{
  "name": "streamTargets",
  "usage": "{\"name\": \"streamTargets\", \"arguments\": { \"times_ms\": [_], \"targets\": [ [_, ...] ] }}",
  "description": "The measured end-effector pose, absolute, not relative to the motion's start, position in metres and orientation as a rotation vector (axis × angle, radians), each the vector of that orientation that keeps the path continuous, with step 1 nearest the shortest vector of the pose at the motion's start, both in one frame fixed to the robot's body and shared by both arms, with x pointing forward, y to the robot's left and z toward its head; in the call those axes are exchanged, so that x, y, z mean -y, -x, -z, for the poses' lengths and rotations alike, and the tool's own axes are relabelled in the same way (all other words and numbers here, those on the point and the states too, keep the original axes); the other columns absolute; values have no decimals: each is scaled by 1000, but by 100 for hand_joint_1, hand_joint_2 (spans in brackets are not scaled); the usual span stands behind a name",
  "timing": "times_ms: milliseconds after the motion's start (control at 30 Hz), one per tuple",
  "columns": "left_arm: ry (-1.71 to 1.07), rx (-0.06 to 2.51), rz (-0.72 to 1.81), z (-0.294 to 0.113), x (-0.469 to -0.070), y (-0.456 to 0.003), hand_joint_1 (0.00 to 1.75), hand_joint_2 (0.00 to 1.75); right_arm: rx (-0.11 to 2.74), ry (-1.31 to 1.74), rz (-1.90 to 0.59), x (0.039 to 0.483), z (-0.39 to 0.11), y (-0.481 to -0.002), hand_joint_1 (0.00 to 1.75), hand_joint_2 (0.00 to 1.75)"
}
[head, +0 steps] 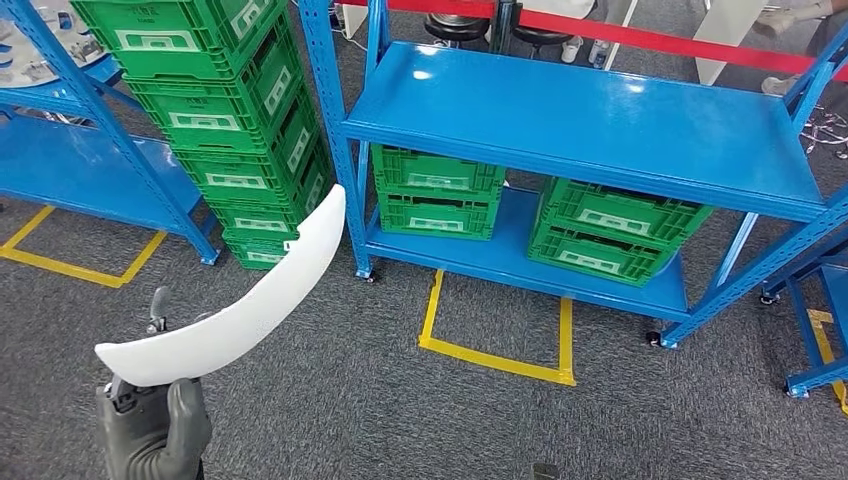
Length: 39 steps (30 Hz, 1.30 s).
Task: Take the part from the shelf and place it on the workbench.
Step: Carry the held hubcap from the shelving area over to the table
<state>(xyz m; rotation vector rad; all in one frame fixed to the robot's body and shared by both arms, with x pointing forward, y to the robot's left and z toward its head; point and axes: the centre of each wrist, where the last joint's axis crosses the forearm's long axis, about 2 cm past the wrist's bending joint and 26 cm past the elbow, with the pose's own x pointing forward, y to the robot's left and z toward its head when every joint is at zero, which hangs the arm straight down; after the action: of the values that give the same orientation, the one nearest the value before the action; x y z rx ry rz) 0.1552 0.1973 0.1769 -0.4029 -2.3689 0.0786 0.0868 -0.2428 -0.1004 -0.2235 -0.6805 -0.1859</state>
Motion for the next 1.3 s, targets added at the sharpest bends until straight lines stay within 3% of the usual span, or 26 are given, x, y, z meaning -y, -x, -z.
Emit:
{"name": "streamTargets", "arguments": {
  "times_ms": [1300],
  "targets": [
    [438, 2393, -104, -182, -203, -166, 175, 175, 709, 222, 136, 232, 97, -99, 0, 175]
  ]
}}
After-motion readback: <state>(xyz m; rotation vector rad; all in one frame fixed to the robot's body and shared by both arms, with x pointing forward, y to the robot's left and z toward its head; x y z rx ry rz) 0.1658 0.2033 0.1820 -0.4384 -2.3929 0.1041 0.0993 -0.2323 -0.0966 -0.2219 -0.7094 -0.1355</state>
